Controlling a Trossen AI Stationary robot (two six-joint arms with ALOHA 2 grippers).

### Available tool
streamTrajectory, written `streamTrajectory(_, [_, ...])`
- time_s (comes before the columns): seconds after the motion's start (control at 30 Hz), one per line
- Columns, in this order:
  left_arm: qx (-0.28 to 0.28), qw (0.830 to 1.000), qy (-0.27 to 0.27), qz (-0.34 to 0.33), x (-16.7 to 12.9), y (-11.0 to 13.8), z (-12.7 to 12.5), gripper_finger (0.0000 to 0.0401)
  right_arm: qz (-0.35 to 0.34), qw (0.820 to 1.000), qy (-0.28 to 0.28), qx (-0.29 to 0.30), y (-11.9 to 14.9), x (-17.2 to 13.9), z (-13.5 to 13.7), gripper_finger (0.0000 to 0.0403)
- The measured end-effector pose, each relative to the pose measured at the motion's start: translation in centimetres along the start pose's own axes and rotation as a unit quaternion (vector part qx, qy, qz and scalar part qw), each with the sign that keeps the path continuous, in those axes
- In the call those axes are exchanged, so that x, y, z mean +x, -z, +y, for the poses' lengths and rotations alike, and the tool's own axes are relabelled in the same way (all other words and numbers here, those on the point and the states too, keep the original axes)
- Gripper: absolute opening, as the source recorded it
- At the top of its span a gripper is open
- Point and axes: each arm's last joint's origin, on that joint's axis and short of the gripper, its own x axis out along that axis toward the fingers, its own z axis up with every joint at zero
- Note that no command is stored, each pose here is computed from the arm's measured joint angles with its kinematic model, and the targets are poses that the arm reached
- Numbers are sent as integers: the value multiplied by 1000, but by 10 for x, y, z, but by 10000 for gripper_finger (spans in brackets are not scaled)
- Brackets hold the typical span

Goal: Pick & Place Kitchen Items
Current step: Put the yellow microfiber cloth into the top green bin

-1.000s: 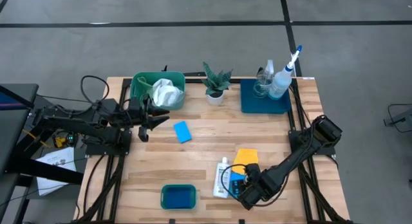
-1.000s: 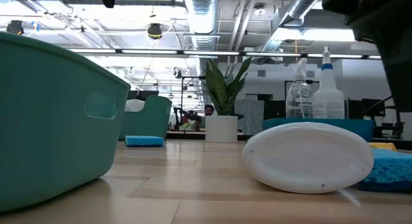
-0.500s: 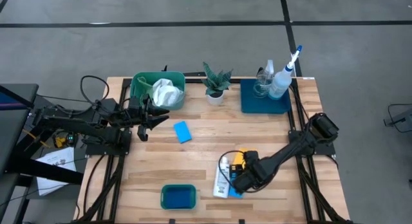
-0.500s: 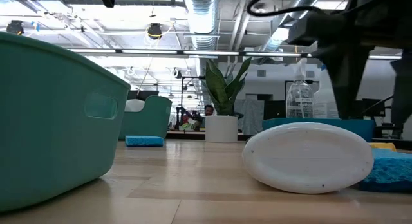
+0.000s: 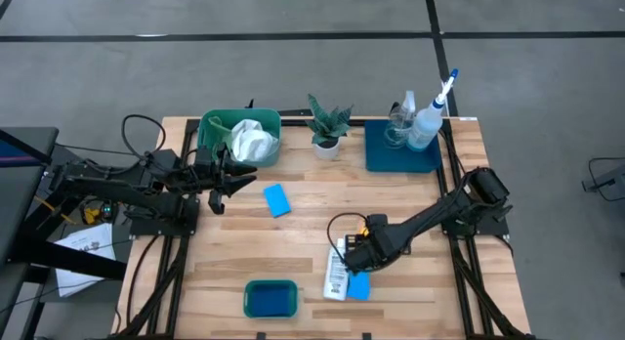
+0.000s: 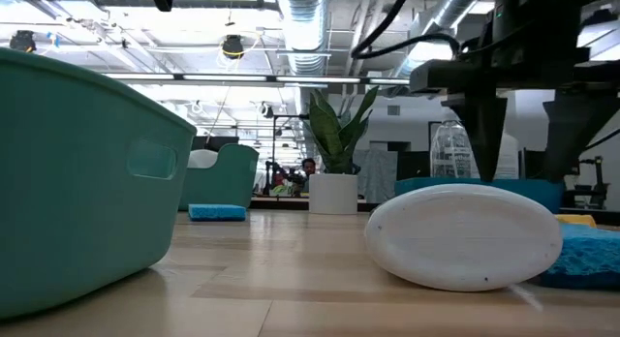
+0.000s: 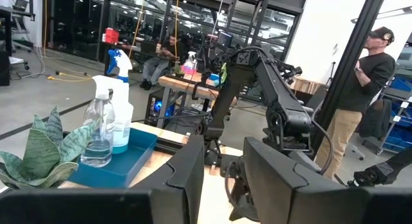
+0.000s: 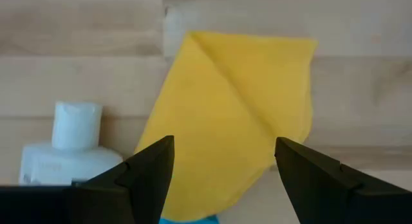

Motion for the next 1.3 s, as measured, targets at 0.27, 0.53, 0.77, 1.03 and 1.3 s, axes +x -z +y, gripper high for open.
streamTrajectory(0.27, [0,1000,0,0,0,0,0,106,5,999,3,-46,-11,3,6,260])
streamTrajectory(0.53, [0,1000,0,0,0,0,0,106,14,997,11,-69,-11,13,1,260])
streamTrajectory(0.77, [0,1000,0,0,0,0,0,106,45,997,13,-64,1,27,-9,260])
streamTrajectory(1.03, [-11,1000,0,0,0,0,0,106,43,997,16,-69,3,37,-14,260])
streamTrajectory(1.3, [-23,1000,0,0,0,0,0,106,42,996,19,-78,-5,40,-12,260])
